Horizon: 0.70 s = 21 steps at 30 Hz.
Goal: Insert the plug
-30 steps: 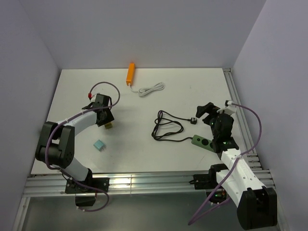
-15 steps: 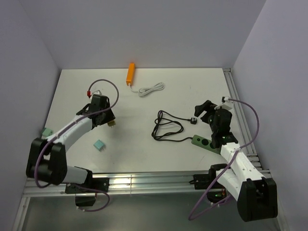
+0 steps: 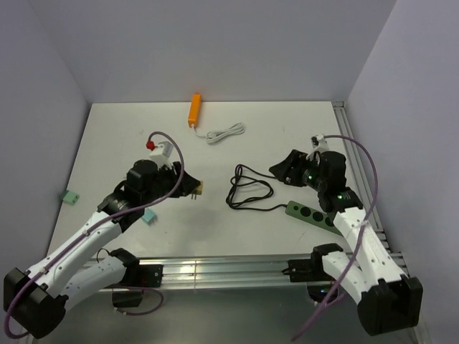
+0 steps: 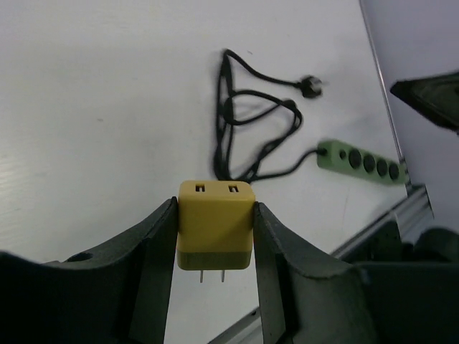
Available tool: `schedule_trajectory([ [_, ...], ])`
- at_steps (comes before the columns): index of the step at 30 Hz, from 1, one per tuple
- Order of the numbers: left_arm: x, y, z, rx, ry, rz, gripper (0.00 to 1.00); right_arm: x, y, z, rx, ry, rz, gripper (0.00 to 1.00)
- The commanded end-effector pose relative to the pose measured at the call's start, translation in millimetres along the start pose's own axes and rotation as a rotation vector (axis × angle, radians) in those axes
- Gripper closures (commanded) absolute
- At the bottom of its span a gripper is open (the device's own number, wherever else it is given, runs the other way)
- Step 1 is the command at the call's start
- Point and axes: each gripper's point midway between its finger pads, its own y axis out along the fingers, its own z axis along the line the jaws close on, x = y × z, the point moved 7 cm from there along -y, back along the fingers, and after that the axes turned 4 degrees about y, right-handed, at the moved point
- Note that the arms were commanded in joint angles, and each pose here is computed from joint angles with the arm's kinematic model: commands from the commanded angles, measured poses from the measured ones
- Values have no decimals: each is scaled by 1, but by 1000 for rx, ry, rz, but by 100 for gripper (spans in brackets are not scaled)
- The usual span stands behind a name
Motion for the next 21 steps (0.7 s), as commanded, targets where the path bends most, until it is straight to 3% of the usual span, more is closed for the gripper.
schedule_trajectory([
  [1,3,-9,-43,-215,143,-58,100,-7,-43,55,250,-34,130,21],
  [6,-19,-10,-106,-269,320,-58,100,-30,-87,101,357,-60,297,22],
  [11,-67,-19,-158,-261,501,-85,100,-30,-134,113,362,-103,325,24],
  [16,-92,-29,-180,-246,563,-181,100,-44,-158,110,381,-108,460,32],
  [21,-105,-42,-190,-314,618,-208,100,-57,-169,94,295,-152,552,33],
])
